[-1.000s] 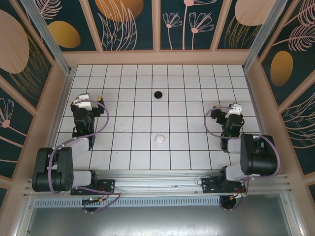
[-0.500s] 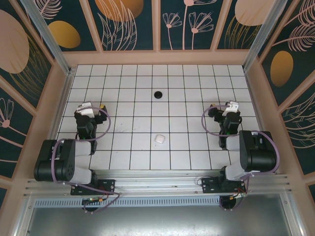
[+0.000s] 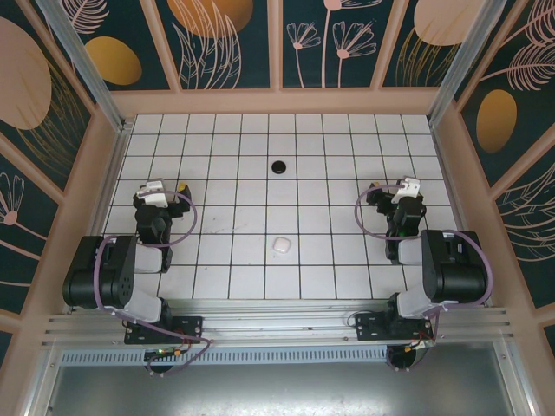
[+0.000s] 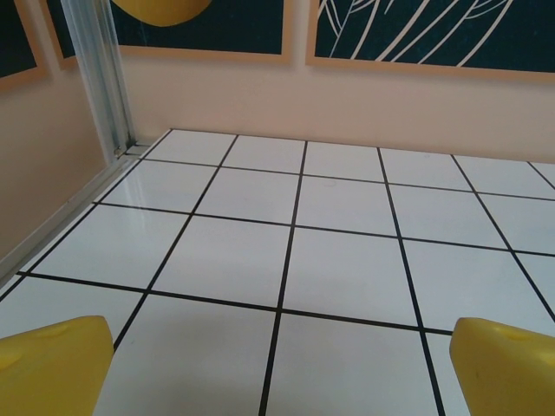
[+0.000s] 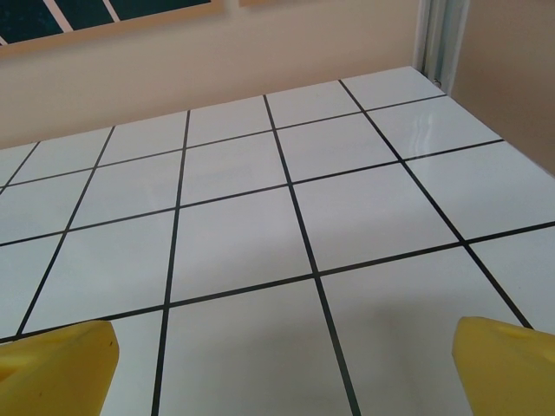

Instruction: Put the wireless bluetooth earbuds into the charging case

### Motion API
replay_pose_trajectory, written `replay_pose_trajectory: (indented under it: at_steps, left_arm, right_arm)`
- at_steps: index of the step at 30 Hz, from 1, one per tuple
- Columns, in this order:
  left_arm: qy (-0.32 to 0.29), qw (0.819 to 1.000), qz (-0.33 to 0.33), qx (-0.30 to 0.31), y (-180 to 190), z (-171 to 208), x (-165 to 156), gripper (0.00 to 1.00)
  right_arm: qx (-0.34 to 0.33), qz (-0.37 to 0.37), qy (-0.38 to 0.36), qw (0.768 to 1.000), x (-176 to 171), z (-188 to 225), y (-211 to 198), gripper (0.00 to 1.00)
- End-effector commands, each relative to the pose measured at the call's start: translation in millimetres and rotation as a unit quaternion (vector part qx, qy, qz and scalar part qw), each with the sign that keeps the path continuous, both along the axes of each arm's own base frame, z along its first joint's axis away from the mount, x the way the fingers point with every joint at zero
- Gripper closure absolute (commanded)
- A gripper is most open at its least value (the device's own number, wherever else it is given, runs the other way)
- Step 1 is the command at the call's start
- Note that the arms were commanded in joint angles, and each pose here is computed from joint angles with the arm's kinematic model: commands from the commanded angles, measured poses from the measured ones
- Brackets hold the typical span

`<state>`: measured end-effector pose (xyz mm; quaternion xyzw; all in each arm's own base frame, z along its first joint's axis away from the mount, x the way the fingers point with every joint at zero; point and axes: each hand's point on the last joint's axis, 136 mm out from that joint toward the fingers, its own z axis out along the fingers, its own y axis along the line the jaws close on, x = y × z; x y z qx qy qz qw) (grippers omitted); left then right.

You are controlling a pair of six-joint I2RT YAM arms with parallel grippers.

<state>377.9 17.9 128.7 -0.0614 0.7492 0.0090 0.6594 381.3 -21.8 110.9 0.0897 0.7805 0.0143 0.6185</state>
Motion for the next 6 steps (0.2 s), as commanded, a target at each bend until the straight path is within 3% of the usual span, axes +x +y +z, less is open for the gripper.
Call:
replay_pose_trajectory:
  at_steps: [1,6]
  left_arm:
    - [-0.016,1.0,-0.004,0.001,-0.7,6.9,-0.1,0.02]
    - [-0.016,1.0,-0.004,0.001,-0.6,6.7,0.2,0.01]
  right_arm:
    - [-0.012,0.007,-0.019,1.0,8.3,11.8,3.0,0.01]
    - [-0.014,0.012,-0.02,1.0,8.0,12.3,5.3,0.01]
